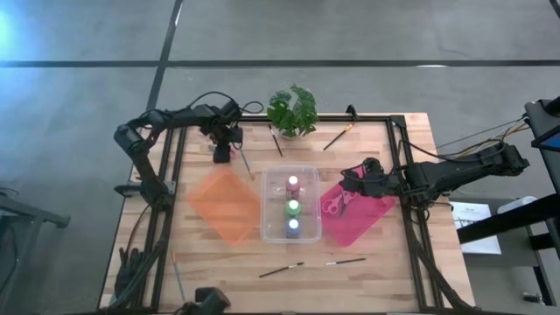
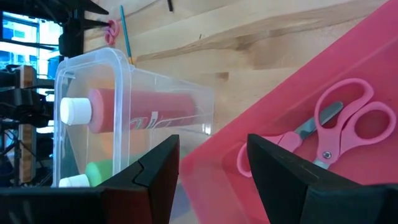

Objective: Pick & Place Paint Supplies
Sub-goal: Put the scissors into the pink bin

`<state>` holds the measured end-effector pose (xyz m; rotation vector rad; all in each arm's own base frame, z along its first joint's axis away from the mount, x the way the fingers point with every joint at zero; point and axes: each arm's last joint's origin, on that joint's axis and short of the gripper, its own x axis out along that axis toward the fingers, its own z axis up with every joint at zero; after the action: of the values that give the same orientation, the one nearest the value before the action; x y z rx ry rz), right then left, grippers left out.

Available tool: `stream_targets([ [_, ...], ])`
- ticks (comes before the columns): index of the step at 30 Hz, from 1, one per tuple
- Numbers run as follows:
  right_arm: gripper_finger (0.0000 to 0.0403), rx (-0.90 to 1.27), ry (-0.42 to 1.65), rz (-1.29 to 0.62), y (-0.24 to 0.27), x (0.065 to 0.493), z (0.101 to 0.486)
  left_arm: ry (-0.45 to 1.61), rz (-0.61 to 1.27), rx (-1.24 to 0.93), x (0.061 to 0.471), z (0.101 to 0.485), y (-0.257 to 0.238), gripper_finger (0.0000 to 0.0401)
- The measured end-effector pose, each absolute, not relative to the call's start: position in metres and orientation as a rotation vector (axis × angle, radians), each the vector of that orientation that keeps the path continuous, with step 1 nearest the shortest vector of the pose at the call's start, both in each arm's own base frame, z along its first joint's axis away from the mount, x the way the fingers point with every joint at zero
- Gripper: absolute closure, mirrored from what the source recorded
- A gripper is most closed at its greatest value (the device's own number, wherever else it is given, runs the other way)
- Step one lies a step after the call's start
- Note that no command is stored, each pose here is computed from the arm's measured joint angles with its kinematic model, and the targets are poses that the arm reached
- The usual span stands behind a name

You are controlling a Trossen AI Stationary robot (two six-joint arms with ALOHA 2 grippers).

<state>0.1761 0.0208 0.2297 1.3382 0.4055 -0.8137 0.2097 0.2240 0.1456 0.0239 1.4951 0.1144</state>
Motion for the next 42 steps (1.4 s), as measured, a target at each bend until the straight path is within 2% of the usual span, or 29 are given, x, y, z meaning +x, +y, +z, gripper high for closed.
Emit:
stream_targets([
  [13, 0.0219, 1.380, 0.419, -0.799, 0.023, 0.176, 0.230, 1.542, 0.118, -0.013, 0.211, 0.126, 0.232, 0.0283],
  [15, 0.0219, 1.382, 0.421, -0.797, 0.023, 0.176, 0.230, 1.551, 0.142, -0.029, 0.211, 0.126, 0.232, 0.0302],
  [19, 0.0219, 1.390, 0.418, -0.797, 0.023, 0.177, 0.230, 1.557, 0.191, -0.117, 0.209, 0.125, 0.231, 0.0382],
  [24, 0.0219, 1.385, 0.417, -0.798, 0.023, 0.177, 0.230, 1.524, 0.265, -0.245, 0.208, 0.130, 0.229, 0.0395],
  [27, 0.0219, 1.383, 0.416, -0.795, 0.023, 0.177, 0.230, 1.473, 0.282, -0.280, 0.206, 0.151, 0.226, 0.0397],
  [35, 0.0219, 1.355, 0.395, -0.745, 0.024, 0.180, 0.233, 1.086, 0.317, -0.285, 0.200, 0.263, 0.212, 0.0399],
  [38, 0.0219, 1.321, 0.394, -0.716, 0.024, 0.182, 0.235, 0.839, 0.191, -0.382, 0.194, 0.304, 0.193, 0.0400],
  [42, 0.0219, 1.290, 0.394, -0.696, 0.024, 0.181, 0.237, 0.635, 0.044, -0.403, 0.199, 0.342, 0.152, 0.0400],
])
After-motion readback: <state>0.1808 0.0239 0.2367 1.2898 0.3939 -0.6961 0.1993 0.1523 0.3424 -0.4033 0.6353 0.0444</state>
